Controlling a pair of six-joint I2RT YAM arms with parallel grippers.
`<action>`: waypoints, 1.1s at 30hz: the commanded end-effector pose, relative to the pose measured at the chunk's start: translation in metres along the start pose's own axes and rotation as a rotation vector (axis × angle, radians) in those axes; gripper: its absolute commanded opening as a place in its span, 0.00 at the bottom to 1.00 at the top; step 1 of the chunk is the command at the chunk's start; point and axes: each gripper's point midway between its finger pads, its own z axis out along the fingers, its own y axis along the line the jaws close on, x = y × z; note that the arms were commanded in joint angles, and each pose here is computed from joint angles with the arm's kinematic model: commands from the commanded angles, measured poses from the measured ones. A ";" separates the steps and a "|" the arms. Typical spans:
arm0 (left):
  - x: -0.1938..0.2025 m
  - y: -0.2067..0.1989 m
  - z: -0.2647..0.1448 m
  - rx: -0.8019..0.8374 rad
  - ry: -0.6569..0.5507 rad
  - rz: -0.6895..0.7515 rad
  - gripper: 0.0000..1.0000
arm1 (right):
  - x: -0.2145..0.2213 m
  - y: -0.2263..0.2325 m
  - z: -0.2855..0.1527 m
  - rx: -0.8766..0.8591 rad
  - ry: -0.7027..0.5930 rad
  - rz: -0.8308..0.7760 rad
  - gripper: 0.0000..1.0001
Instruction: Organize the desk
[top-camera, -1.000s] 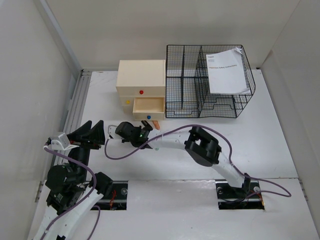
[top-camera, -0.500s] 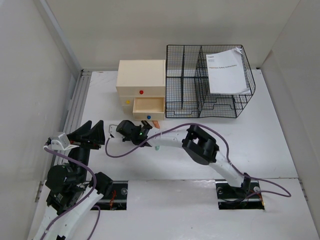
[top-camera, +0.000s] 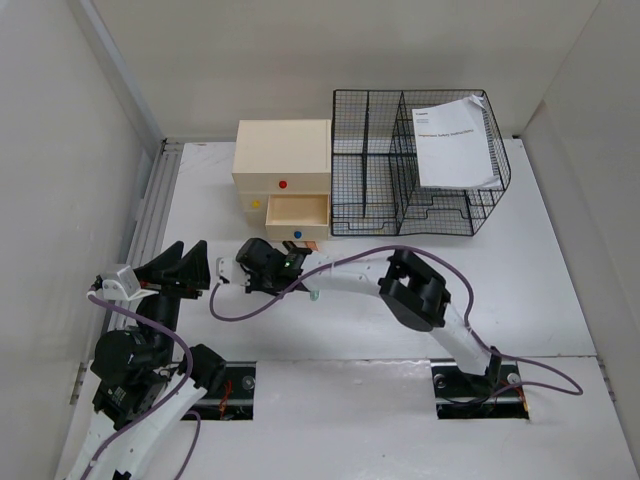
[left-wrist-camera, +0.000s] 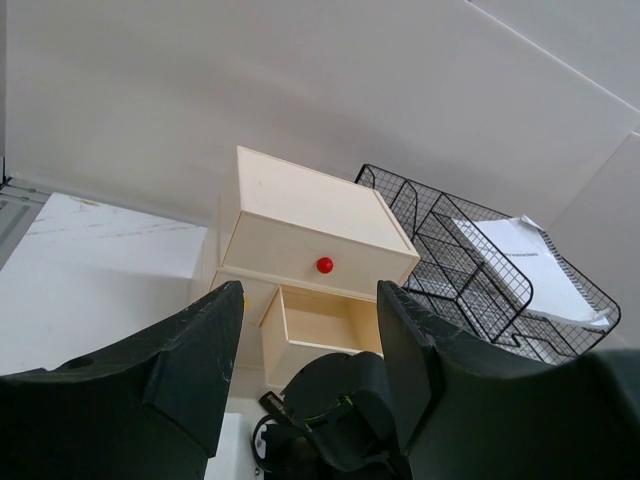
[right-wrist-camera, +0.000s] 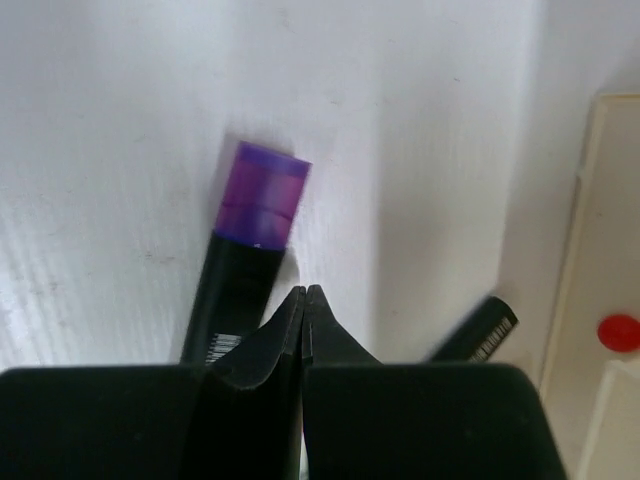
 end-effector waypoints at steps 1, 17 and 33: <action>-0.010 0.001 -0.002 -0.001 -0.042 -0.013 0.52 | -0.028 -0.039 -0.034 0.160 -0.054 0.088 0.00; -0.010 0.001 -0.002 -0.001 -0.042 -0.013 0.52 | -0.063 0.015 -0.060 -0.174 -0.183 0.255 0.57; -0.010 0.001 -0.002 -0.001 -0.042 -0.013 0.52 | -0.034 0.017 -0.013 -0.201 -0.101 0.336 0.70</action>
